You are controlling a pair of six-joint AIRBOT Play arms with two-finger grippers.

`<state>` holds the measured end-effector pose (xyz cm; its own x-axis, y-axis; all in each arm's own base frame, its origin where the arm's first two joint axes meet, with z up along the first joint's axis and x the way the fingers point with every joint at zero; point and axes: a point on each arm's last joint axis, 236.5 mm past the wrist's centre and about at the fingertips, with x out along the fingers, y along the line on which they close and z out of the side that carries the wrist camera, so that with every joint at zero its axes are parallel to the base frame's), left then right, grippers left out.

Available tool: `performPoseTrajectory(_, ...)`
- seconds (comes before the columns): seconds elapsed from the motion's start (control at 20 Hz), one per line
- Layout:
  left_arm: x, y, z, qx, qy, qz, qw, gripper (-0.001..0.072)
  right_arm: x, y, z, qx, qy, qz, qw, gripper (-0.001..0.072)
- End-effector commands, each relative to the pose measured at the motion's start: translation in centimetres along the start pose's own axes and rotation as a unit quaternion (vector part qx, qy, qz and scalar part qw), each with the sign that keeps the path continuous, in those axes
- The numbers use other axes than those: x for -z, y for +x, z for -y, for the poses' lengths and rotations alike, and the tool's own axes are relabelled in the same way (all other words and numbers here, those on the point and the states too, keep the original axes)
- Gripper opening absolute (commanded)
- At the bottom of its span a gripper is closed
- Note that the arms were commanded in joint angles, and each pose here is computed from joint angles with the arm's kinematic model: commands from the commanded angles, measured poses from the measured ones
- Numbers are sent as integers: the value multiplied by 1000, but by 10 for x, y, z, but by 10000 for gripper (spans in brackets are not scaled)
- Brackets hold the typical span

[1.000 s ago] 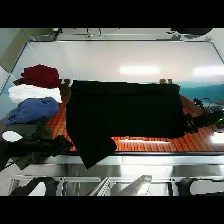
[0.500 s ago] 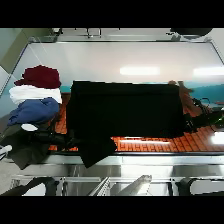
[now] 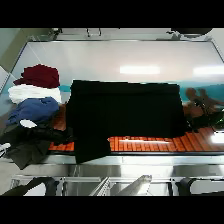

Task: Fold the shirts.

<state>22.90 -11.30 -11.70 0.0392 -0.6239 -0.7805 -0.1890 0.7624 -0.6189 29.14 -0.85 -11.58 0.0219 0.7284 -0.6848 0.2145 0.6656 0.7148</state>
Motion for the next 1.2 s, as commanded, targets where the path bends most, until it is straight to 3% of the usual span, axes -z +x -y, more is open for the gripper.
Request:
performPoseTrajectory(0.0,-6,-14,10,18,-1,23,1000,16,7,-6,14,18,4,-8,1000,306)
performPoseTrajectory(0.45,9,1,8,22,-3,-20,1000,15,29,-14,18,-30,55,-10,998,291)
performPoseTrajectory(0.5,10,3,9,22,-2,-25,999,16,30,-8,13,-37,53,-15,998,263)
performPoseTrajectory(0.55,10,3,9,22,0,-25,999,16,32,-5,10,-37,49,-21,998,133)
performPoseTrajectory(0.7,-2,-11,16,28,13,-3,1000,17,28,-9,1,-45,40,-24,998,23)
performPoseTrajectory(0.9,-49,-77,48,43,65,80,994,19,1,-41,-19,-47,13,15,999,23)
performPoseTrajectory(1.15,-106,-129,86,42,131,135,981,21,-57,-82,-95,-149,-37,126,980,23)
